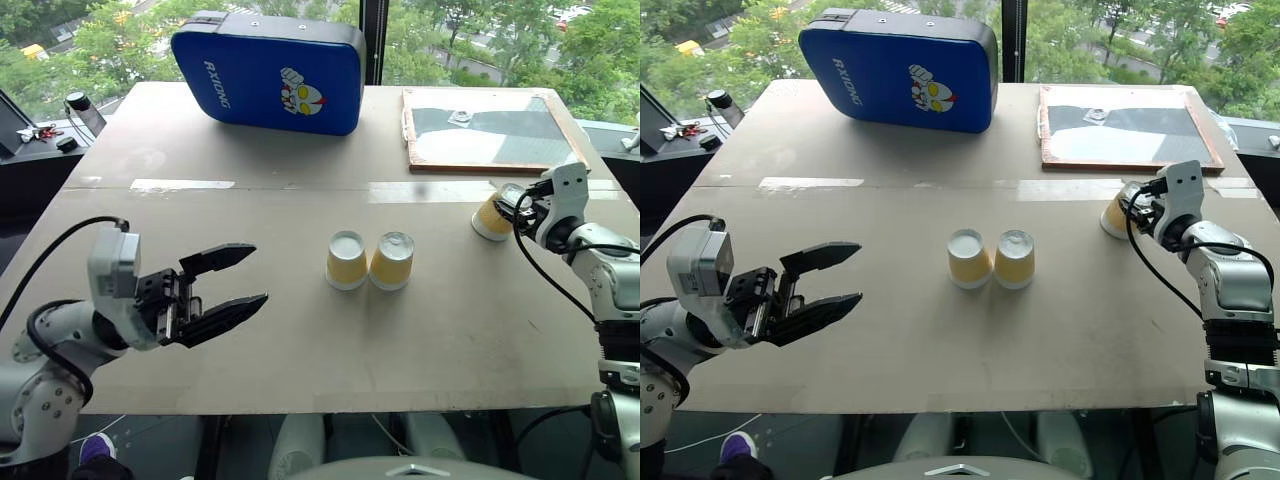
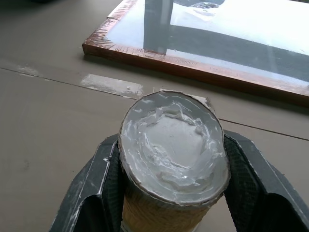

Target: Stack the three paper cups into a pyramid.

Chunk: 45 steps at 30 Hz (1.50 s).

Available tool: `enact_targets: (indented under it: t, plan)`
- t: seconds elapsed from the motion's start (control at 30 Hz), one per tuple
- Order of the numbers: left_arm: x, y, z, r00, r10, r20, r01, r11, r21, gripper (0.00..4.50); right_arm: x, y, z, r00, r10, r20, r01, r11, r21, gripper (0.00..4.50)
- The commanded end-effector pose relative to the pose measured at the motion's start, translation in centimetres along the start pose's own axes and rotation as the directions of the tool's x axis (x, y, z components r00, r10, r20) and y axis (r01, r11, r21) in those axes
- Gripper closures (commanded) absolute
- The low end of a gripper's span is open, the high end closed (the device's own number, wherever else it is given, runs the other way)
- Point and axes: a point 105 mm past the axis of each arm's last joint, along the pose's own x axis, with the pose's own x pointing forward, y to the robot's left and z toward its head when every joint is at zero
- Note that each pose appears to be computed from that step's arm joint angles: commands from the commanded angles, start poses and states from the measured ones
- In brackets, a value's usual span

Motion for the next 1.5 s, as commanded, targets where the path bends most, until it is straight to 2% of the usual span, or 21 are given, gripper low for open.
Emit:
enact_targets:
  t: [0.03, 0.13, 0.23, 0.37, 0.5, 0.63, 1.07, 1.13, 1.17, 1.23, 1.27, 1.4, 1.5]
  plan:
    - [-0.9, 0.9, -0.3, 0.997, 0.082, 0.006, -0.083, 0.996, 0.036, 0.0, -1.4, 2.9, 6.2, 0.968, 0.166, 0.186, -0.159, 0.986, -0.053, 2.48]
    - [-2.1, 1.2, -1.2, 0.993, 0.119, -0.008, -0.118, 0.992, 0.053, 0.0, -2.6, 7.9, 9.6, 0.891, 0.387, 0.237, -0.368, 0.922, -0.12, 2.48]
    - [-3.5, 0.9, -2.0, 0.993, 0.109, -0.039, -0.109, 0.994, 0.008, 0.0, -3.8, 13.5, 12.1, 0.778, 0.586, 0.227, -0.55, 0.81, -0.205, 2.48]
    - [-4.3, 0.8, -1.8, 0.994, 0.106, -0.013, -0.106, 0.994, 0.001, 0.0, -4.4, 16.6, 12.8, 0.709, 0.681, 0.183, -0.641, 0.73, -0.236, 2.48]
    - [-5.2, 0.8, -1.6, 0.993, 0.119, 0.001, -0.119, 0.993, 0.006, 0.0, -5.1, 18.8, 12.2, 0.647, 0.755, 0.106, -0.706, 0.646, -0.291, 2.48]
    - [-5.7, 0.5, -1.5, 0.993, 0.115, -0.001, -0.115, 0.993, -0.005, 0.0, -4.6, 19.1, 10.7, 0.655, 0.755, 0.04, -0.706, 0.63, -0.323, 2.48]
    - [-5.5, 0.7, -0.6, 0.994, 0.103, 0.032, -0.103, 0.995, 0.002, 0.0, -3.8, 20.2, 8.5, 0.638, 0.769, -0.028, -0.732, 0.595, -0.331, 2.48]
    - [-5.3, 0.7, -0.6, 0.994, 0.101, 0.034, -0.101, 0.995, 0.002, 0.0, -3.6, 20.1, 8.0, 0.64, 0.767, -0.046, -0.733, 0.592, -0.335, 1.48]
    - [-5.2, 0.7, -0.6, 0.994, 0.1, 0.035, -0.1, 0.995, 0.001, 0.0, -3.6, 20.0, 7.8, 0.643, 0.764, -0.056, -0.729, 0.587, -0.353, 1.2]
    - [-5.0, 0.7, -0.7, 0.994, 0.098, 0.038, -0.098, 0.995, -0.002, 0.0, -3.7, 19.9, 8.1, 0.65, 0.759, -0.045, -0.713, 0.587, -0.384, 0.26]
    - [-4.9, 0.7, -0.7, 0.994, 0.098, 0.04, -0.098, 0.995, -0.003, 0.0, -3.8, 19.7, 8.4, 0.653, 0.757, -0.032, -0.703, 0.59, -0.397, 0.12]
    - [-4.4, 1.1, -1.2, 0.989, 0.14, 0.044, -0.139, 0.99, -0.032, 0.0, -5.2, 18.9, 9.9, 0.645, 0.764, 0.022, -0.687, 0.592, -0.422, 0.12]
    - [-3.8, 1.9, -2.7, 0.973, 0.229, -0.002, -0.229, 0.972, -0.057, 0.0, -7.5, 17.1, 10.5, 0.636, 0.768, 0.078, -0.67, 0.599, -0.439, 0.12]
